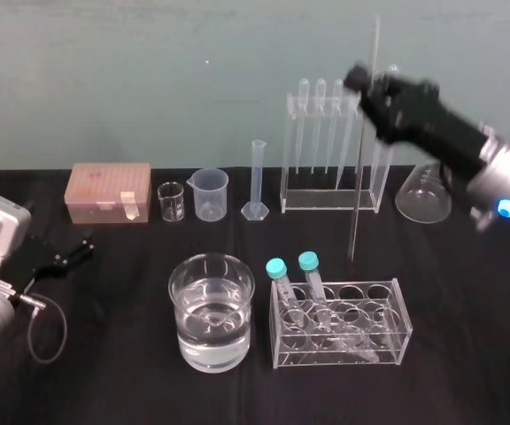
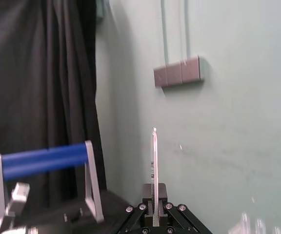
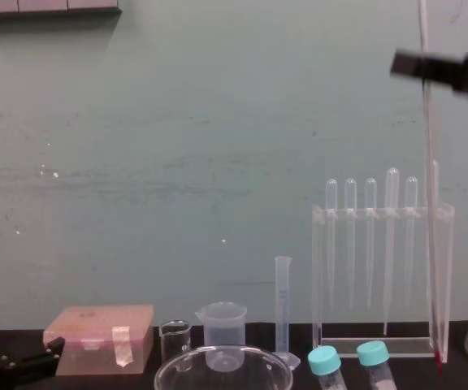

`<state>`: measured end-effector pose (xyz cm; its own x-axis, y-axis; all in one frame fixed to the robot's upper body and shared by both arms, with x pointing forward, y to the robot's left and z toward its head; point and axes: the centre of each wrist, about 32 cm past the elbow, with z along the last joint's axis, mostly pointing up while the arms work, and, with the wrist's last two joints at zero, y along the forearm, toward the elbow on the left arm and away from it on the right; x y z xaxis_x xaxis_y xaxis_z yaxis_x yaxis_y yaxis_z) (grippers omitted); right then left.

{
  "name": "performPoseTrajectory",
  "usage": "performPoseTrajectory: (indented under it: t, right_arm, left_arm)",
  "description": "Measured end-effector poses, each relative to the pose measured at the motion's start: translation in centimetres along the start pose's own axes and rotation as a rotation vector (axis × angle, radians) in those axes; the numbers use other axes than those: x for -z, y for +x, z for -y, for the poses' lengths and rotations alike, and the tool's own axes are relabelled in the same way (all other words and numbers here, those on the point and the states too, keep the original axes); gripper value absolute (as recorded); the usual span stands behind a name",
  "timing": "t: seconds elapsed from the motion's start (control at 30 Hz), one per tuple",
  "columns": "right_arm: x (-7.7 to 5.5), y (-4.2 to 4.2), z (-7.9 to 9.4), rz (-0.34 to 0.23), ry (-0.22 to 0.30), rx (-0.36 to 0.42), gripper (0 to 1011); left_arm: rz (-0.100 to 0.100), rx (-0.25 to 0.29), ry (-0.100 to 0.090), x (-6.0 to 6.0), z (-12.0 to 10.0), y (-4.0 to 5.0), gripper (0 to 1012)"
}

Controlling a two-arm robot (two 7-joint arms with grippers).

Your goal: Hold the thermometer with one hand and immerse one end into the beaker, then reinsert it into the test tube rack.

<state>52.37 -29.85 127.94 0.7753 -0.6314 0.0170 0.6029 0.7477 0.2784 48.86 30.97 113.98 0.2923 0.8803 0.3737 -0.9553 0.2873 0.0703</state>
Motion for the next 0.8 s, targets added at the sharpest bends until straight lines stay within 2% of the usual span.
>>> performPoseTrajectory:
  t: [0.13,0.23,0.27,0.33,0.43,0.47,0.57,0.6,0.67,0.7,0.77,0.8]
  right_arm:
    - [-2.3,0.82,-1.6,0.002,0.036,-0.025,56]
    - [-3.9,1.35,-3.7,0.006,0.06,-0.056,56]
    - [-3.9,1.35,-3.7,0.006,0.06,-0.056,56]
    - [-4.3,1.26,-5.1,0.001,0.072,-0.088,56]
    - [-4.2,0.55,-7.1,-0.017,0.083,-0.148,56]
    - [-4.1,-0.02,-8.1,-0.029,0.09,-0.189,56]
    - [-3.7,-1.12,-9.6,-0.053,0.1,-0.254,56]
    - [-3.3,-1.87,-10.5,-0.068,0.104,-0.299,56]
    - [-3.0,-2.55,-11.1,-0.081,0.105,-0.337,56]
    - [-2.4,-3.24,-11.8,-0.09,0.103,-0.377,56]
    - [-1.2,-4.1,-12.6,-0.101,0.088,-0.422,56]
    - [-1.2,-4.1,-12.6,-0.101,0.088,-0.422,56]
  left_arm:
    - [0.0,0.0,0.0,0.0,0.0,0.0,1008]
    - [0.0,0.0,0.0,0.0,0.0,0.0,1008]
    - [0.0,0.0,0.0,0.0,0.0,0.0,1008]
    - [0.0,0.0,0.0,0.0,0.0,0.0,1008]
    - [0.0,0.0,0.0,0.0,0.0,0.0,1008]
    - [0.0,0.0,0.0,0.0,0.0,0.0,1008]
    - [0.0,0.0,0.0,0.0,0.0,0.0,1008]
    - [0.0,0.0,0.0,0.0,0.0,0.0,1008]
    - [0.0,0.0,0.0,0.0,0.0,0.0,1008]
    - [0.0,0.0,0.0,0.0,0.0,0.0,1008]
    - [0.0,0.0,0.0,0.0,0.0,0.0,1008]
    - [0.0,0.0,0.0,0.0,0.0,0.0,1008]
